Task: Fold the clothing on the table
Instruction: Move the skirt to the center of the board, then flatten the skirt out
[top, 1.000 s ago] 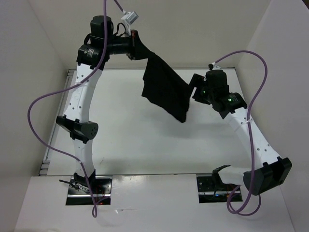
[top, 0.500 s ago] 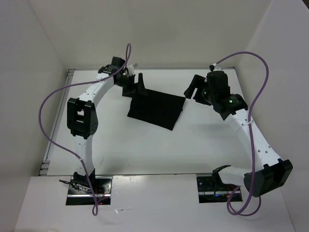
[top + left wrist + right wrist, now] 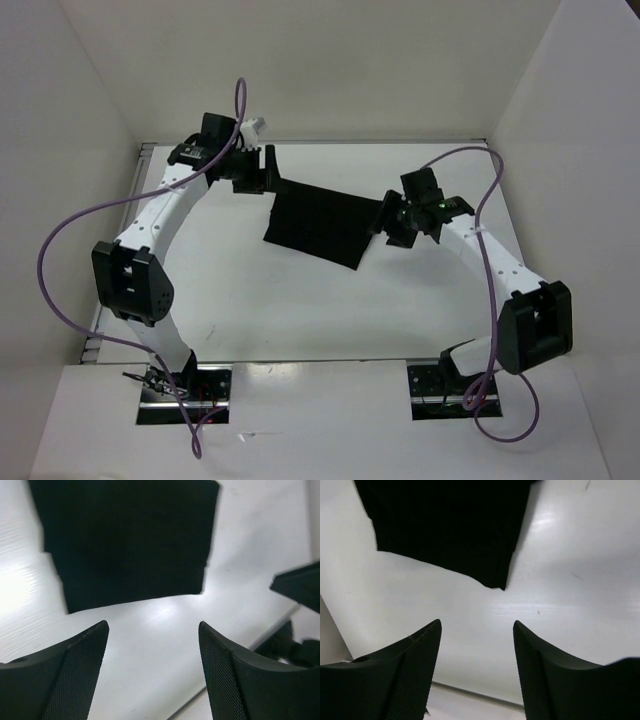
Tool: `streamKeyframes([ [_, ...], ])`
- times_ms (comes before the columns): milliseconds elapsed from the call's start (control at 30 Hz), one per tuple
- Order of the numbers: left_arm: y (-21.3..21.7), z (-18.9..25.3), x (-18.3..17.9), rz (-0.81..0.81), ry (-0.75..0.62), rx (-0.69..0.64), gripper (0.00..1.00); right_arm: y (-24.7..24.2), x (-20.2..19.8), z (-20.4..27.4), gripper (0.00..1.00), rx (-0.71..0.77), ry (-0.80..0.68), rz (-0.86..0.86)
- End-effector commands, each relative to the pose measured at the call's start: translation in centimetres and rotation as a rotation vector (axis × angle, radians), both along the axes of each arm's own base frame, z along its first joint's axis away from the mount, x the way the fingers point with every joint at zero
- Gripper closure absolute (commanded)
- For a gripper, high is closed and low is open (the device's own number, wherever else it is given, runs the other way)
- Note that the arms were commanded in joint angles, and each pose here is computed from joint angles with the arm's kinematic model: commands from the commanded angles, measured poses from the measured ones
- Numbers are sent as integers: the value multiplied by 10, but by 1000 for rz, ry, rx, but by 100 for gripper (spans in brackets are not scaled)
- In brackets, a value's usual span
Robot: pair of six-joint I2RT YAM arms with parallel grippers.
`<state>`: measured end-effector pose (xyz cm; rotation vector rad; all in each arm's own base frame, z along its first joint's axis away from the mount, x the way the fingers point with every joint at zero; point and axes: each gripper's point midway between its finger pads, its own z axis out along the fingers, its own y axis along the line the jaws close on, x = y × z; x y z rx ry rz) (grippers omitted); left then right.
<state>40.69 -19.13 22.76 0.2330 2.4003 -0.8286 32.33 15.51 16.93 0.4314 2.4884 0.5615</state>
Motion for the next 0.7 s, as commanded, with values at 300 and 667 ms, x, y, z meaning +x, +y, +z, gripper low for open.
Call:
streamKeyframes([
  [300,76,-101,16,119,214,200,36,39,-36,-65,60,161,348,-16],
  [667,75,-116,9,87,355,99,38,52,-31,-67,57,130,409,6],
])
